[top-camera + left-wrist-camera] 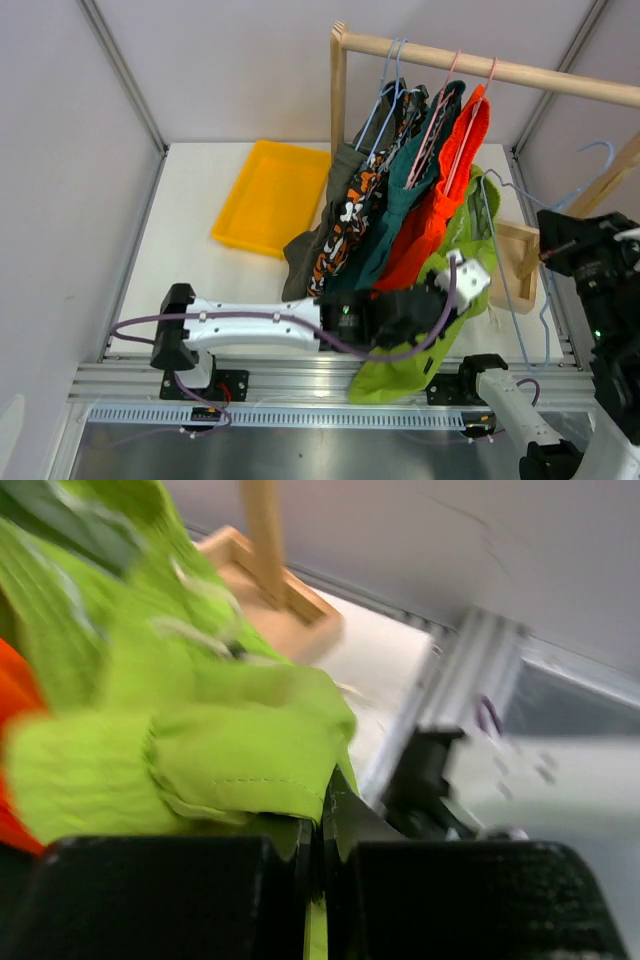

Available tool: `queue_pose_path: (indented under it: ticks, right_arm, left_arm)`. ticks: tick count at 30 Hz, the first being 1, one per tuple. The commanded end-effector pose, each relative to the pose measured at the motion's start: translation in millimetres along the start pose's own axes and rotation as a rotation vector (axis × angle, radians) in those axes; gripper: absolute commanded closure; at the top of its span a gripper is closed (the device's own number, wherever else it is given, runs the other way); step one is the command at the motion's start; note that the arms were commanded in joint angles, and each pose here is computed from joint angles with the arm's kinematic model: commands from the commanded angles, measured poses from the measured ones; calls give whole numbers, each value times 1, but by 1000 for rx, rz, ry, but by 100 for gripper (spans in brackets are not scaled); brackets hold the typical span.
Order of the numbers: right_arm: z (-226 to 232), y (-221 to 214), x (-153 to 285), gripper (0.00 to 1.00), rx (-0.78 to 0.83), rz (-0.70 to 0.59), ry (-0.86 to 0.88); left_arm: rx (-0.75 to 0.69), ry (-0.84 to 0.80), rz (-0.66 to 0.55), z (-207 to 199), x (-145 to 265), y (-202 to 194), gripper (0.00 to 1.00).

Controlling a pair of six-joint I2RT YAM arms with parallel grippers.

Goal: Remove the shorts from the hanger

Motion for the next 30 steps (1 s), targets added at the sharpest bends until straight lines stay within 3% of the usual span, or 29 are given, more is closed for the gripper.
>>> queue_pose_path:
  ticks: [1,4,8,20,25,30]
  right_arm:
    - [5,12,23,100,-12,-18,25]
    - [11,28,32,100,0,-61,41]
    - [20,47,13,100,33,-101,14]
    - [38,75,-78,100,107,-223,-73]
    - [34,70,-120,100,138,-195,-121]
    - [13,45,-147,100,124,-91,-140]
  left_arm:
    - [80,12,-82,32,-16,49,100]
    - [84,45,-14,50,-36,35,100]
    - [128,9,15,42,-26,14,100]
    - [132,-120,71,-49,106,-18,100]
    - [151,-34,75,-41,147,-16,100]
    - [154,68,51,4,188,-3,100]
Point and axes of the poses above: each gripper's point midway between its finger pads, its own x axis back along the fingers, its own z axis along the line the jaws close on, y = z × x, the point moved 9 cm from there along x, back along the fingers, and after that the axes turned 1 degree about -x, right-handed, at the moved point
